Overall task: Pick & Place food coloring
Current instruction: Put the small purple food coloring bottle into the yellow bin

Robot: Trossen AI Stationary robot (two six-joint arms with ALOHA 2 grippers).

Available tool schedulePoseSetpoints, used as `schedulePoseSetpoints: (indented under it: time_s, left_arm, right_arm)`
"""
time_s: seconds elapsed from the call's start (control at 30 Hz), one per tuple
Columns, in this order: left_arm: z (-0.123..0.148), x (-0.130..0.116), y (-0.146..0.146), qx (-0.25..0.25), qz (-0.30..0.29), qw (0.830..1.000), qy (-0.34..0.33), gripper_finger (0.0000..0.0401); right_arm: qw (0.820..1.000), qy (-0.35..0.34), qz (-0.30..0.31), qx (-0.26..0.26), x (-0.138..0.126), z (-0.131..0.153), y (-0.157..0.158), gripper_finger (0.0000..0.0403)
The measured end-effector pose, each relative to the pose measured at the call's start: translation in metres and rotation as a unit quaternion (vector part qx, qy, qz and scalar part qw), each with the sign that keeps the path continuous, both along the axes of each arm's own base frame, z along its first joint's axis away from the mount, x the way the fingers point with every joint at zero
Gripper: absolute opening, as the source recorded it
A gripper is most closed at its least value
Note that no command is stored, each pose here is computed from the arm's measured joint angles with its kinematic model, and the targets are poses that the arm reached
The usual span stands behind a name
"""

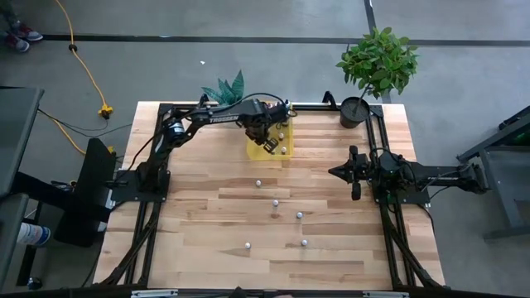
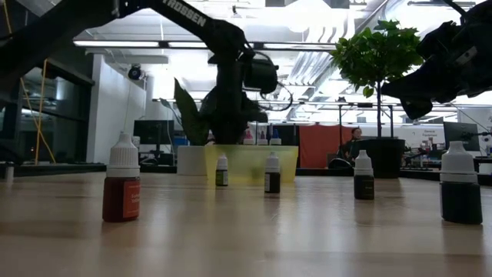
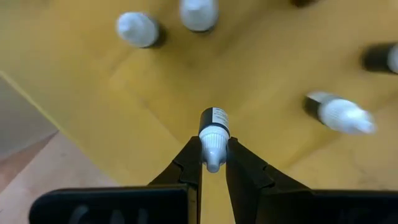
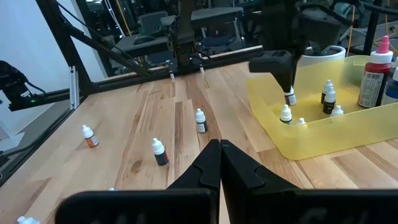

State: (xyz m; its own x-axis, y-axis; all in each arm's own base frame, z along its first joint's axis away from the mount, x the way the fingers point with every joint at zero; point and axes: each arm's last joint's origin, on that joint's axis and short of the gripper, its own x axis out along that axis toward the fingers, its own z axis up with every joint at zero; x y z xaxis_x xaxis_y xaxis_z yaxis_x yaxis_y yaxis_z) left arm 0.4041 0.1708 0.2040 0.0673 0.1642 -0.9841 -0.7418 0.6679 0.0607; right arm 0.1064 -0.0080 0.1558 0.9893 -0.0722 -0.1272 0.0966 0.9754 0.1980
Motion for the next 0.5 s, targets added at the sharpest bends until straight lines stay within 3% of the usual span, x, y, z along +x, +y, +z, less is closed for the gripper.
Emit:
schedulePoseSetpoints:
  time_s: [0.5]
  left_arm:
    - [-0.007,-0.007,0.025,0.03,0.03,0.999,0.012,0.0037]
  right_arm:
    - [1.0,0.0,0.0,0.0,0.0,0.0,0.0,0.0]
